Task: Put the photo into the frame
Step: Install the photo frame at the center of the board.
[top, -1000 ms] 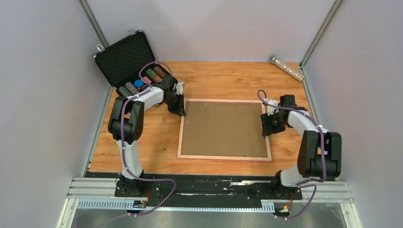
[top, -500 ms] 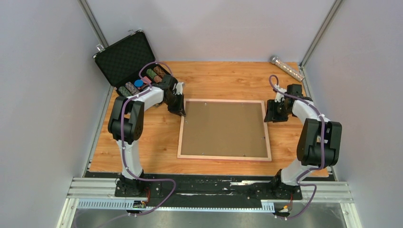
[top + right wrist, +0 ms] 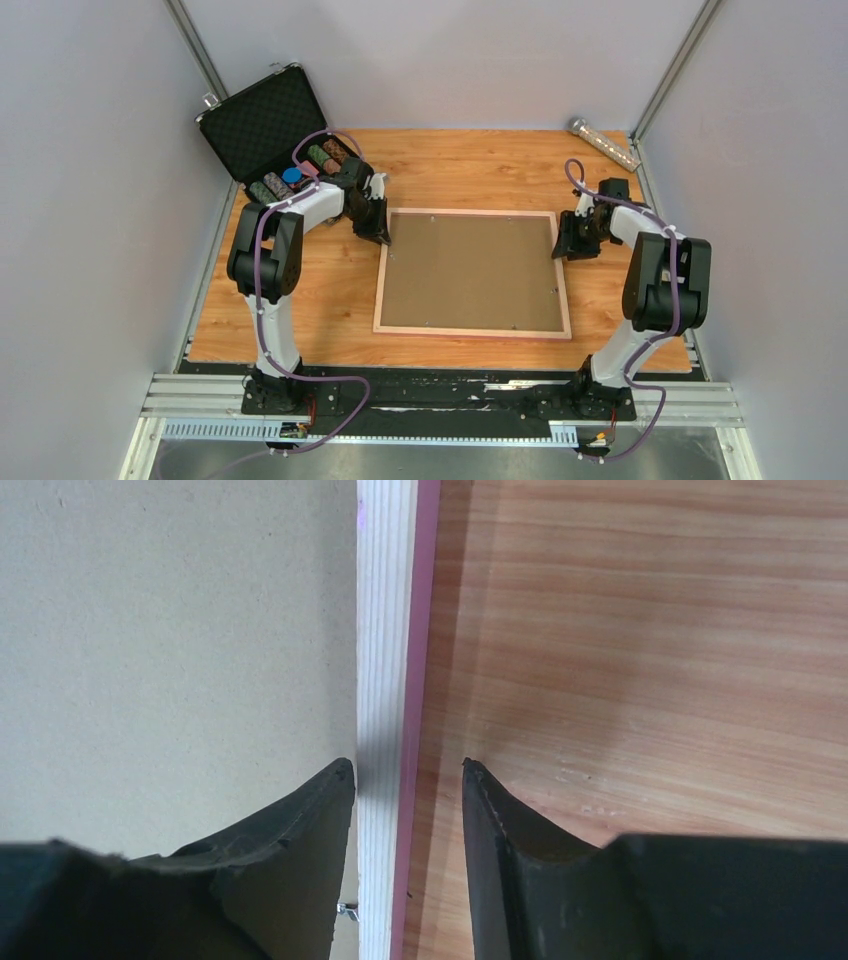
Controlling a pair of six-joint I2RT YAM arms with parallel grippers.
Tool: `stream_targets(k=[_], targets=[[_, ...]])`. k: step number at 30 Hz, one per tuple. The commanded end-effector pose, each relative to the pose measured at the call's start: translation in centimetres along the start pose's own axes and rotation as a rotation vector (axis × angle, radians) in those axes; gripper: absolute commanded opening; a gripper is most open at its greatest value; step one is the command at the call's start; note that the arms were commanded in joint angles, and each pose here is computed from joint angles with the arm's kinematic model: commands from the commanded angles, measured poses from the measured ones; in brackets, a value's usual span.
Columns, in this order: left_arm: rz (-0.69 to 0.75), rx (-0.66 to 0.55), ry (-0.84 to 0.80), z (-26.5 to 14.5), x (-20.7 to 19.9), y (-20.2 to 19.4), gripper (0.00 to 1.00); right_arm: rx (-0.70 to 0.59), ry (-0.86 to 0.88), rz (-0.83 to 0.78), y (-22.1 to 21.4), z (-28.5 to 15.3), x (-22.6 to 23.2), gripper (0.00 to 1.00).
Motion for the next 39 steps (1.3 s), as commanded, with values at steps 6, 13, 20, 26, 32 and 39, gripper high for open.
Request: stream_targets(k=[6, 13, 20, 26, 32, 39], targets=[[0.065, 0.057, 0.038, 1.2, 1.5, -1.4, 0.02, -0.037, -0.014, -0.017, 2.2, 1.4, 0.8, 0.32], [0.078, 0.047, 0.016, 0.8, 1.1, -1.3, 0.19, -0.05, -0.055, -0.004, 2.6, 1.7, 0.5, 0.01], [0.082, 0.047, -0.014, 0.6, 0.8, -1.3, 0.59, -0.064, -0.039, 0.048, 2.9, 1.9, 0.8, 0.0], [0.083, 0.055, -0.035, 0.8, 0.7, -1.5, 0.66, -0.061, -0.046, 0.058, 2.7, 2.0, 0.6, 0.0], [0.093, 0.072, -0.039, 0.3, 0.6, -2.1, 0.66, -0.09, -0.05, 0.086, 2.9, 1.3, -0.5, 0.0], [0.104, 0.08, -0.005, -0.2, 1.0, -3.2, 0.71, -0.089, -0.037, 0.158, 2.3, 1.3, -1.5, 0.0]])
Point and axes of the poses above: each gripper's point midway between its finger pads, its own z axis out along the fingers, its own x axis along the line the jaws close on, y = z × x, the point moved 7 cm from there along -z, back along the fingers, and after that the axes turned 1 degree about z, right-handed, at the moved point
